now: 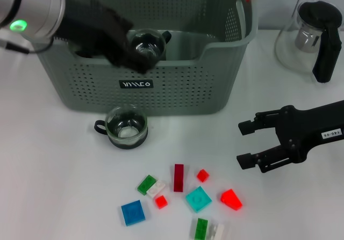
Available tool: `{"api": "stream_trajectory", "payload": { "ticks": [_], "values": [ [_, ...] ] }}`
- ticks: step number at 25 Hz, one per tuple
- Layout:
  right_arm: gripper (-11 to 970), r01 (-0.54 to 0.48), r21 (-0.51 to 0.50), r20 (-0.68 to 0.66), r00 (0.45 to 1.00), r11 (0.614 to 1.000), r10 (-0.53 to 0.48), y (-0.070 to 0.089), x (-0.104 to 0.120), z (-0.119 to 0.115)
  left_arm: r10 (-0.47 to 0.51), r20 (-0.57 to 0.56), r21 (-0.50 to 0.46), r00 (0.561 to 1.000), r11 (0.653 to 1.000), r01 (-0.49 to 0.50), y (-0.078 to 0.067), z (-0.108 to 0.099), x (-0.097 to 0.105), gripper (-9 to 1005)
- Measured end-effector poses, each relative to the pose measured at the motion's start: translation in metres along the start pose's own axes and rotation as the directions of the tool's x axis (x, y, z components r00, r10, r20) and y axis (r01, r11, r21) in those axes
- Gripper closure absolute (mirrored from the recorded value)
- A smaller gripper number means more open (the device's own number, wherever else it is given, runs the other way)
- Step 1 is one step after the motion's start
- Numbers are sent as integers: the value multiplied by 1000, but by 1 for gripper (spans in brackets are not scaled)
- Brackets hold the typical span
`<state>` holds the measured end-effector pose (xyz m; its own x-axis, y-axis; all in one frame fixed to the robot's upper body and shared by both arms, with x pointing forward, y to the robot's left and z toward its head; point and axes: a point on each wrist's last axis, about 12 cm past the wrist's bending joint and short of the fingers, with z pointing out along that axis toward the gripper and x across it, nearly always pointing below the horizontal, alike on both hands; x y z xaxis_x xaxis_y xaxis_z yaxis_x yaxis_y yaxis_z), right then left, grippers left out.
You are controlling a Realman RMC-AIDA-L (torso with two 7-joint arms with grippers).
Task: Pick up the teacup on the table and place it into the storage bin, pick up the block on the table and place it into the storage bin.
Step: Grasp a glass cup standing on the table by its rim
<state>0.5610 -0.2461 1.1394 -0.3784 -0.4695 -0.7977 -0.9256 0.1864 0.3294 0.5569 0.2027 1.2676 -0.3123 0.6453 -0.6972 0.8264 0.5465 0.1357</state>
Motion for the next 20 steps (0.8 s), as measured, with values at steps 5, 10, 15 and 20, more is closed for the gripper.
{"api": "stream_trajectory", "payload": {
  "ticks": [5, 10, 15, 20],
  "values": [
    [32, -5, 8, 15, 1000, 1000, 5, -1, 0, -1, 52, -38, 93, 998, 994, -49, -26, -4, 20, 126],
    [33, -21, 4, 23, 1000, 1000, 21, 0, 2, 1, 89, -97, 188, 991, 980, -70, -42, 10, 39, 129],
    [33, -37, 2, 30, 999, 999, 37, -1, 3, 4, 74, -133, 223, 988, 974, -43, -34, 33, 53, 131],
    [33, -54, 8, 39, 998, 999, 54, -2, 4, 4, 82, -191, 217, 978, 975, -39, -22, 57, 66, 133]
  ]
}}
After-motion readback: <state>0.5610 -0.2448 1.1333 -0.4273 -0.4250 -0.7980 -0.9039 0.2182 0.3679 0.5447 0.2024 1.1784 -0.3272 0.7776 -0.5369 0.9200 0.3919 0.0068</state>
